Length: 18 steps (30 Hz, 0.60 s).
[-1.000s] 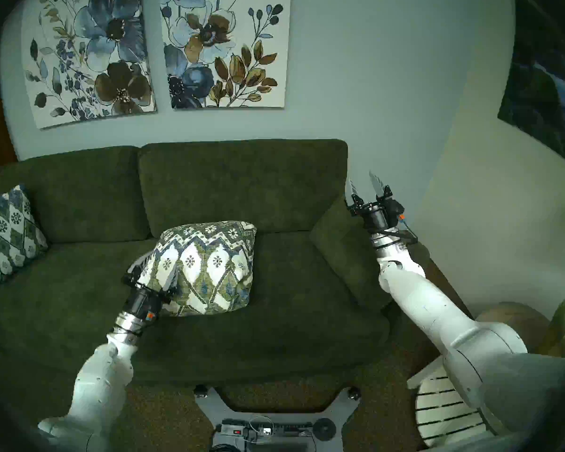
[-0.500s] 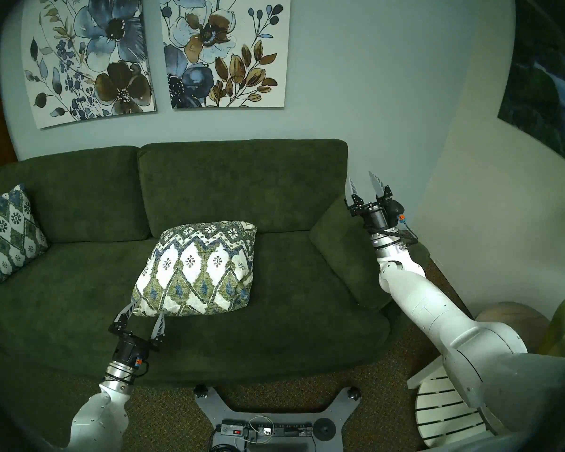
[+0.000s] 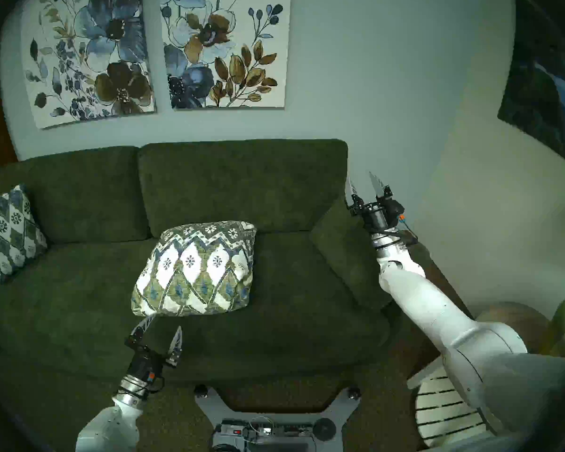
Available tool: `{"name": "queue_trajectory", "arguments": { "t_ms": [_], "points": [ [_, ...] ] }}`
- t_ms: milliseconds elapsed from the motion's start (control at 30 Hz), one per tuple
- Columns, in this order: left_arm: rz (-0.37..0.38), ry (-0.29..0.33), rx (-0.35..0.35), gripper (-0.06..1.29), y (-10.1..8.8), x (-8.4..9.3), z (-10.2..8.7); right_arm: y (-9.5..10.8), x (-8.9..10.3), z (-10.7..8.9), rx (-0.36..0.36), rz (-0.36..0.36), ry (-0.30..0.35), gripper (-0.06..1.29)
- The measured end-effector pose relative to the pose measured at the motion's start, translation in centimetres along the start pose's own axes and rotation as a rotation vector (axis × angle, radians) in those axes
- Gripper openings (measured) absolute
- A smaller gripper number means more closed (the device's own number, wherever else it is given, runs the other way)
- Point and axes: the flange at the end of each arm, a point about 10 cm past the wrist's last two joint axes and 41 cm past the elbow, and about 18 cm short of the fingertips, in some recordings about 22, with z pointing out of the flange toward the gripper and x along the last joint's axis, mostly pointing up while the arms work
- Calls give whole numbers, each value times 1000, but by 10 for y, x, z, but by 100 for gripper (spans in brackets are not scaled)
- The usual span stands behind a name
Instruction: Fluff a cushion
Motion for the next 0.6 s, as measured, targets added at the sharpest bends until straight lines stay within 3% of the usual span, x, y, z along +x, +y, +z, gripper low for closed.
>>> {"name": "queue_trajectory", "arguments": {
  "t_ms": [133, 300, 600],
  "points": [
    [10, -61, -74, 121, -4, -21, -5, 0, 0, 0, 0, 0, 0, 124],
    [43, -89, -139, 121, -14, -36, 0, 0, 0, 0, 0, 0, 0, 124],
    [244, -63, -245, 121, -21, -39, 30, 0, 0, 0, 0, 0, 0, 124]
  ]
}}
